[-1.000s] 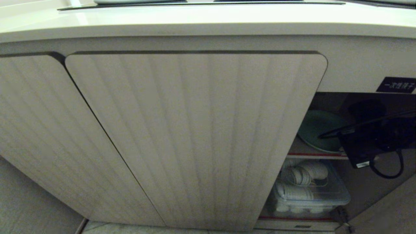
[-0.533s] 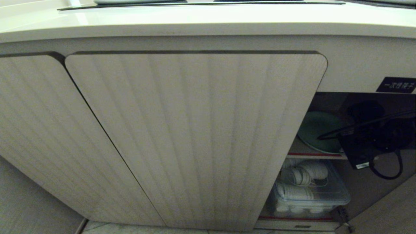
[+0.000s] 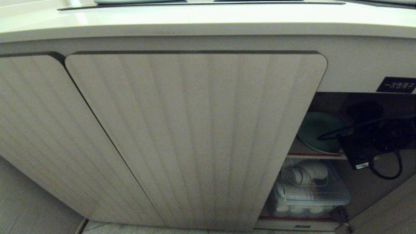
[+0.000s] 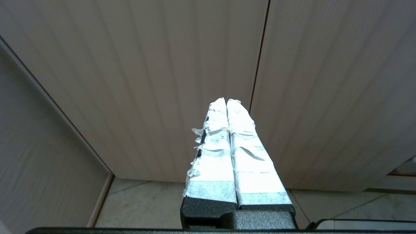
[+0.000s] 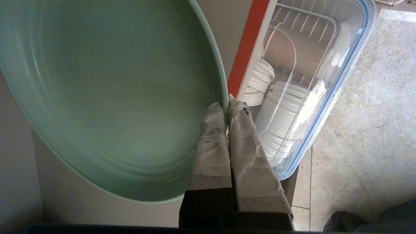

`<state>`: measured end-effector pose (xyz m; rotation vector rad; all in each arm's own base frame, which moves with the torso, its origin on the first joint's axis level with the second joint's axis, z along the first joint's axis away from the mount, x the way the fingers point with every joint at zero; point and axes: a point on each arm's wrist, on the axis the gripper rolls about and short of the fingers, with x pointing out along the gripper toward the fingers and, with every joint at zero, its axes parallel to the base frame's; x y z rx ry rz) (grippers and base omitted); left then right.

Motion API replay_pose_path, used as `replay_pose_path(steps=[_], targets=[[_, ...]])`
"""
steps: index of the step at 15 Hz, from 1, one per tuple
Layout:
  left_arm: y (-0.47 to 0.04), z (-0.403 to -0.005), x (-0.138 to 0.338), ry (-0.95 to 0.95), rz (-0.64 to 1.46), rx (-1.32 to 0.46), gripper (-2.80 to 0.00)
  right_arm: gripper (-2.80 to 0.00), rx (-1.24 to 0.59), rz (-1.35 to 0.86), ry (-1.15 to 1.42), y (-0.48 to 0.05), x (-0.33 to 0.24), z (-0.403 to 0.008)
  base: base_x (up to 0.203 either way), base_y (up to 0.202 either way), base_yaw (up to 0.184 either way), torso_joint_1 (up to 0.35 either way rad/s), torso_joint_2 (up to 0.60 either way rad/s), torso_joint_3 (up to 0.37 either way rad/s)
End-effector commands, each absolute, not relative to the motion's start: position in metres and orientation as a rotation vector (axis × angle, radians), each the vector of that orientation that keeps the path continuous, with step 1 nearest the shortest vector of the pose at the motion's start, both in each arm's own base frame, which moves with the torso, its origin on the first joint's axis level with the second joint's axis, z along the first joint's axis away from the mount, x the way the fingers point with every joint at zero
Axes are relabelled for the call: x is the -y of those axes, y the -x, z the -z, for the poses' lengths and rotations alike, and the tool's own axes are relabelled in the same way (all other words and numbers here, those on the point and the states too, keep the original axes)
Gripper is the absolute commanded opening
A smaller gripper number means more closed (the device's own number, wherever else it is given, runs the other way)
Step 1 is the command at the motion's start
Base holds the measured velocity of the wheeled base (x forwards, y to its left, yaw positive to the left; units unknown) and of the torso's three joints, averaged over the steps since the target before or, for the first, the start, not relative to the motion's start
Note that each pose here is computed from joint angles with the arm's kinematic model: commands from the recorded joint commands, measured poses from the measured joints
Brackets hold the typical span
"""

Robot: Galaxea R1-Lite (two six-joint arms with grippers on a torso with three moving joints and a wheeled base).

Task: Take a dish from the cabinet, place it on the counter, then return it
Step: Put it back into the cabinet

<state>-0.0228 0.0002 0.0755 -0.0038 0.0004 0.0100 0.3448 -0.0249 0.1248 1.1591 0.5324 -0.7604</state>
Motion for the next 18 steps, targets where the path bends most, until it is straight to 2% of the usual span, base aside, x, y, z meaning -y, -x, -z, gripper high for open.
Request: replay_pose_path(steps=[1, 2, 18], targets=[[0.0228, -0.0755, -0.0002, 0.005, -0.011, 0.0, -2.8, -2.8, -0.53, 0.764, -1.166, -0.3444, 0.025, -0.1248, 0.0, 0.0, 0.0, 0.0, 0.0, 0.0], [0.0228, -0.0755, -0.0002, 0.005, -0.011, 0.0, -2.8, 0.0, -0.528, 0.763, -1.166, -0.3443, 0.025, -0.1254, 0.0, 0.0, 0.0, 0.0, 0.0, 0.0], [0.0228, -0.0755, -0.0002, 0.005, -0.011, 0.0, -2.8, 0.0, -0.516, 0.752, -1.165, -0.339, 0.0242, -0.1322, 0.0, 0.0, 0.0, 0.0, 0.0, 0.0]])
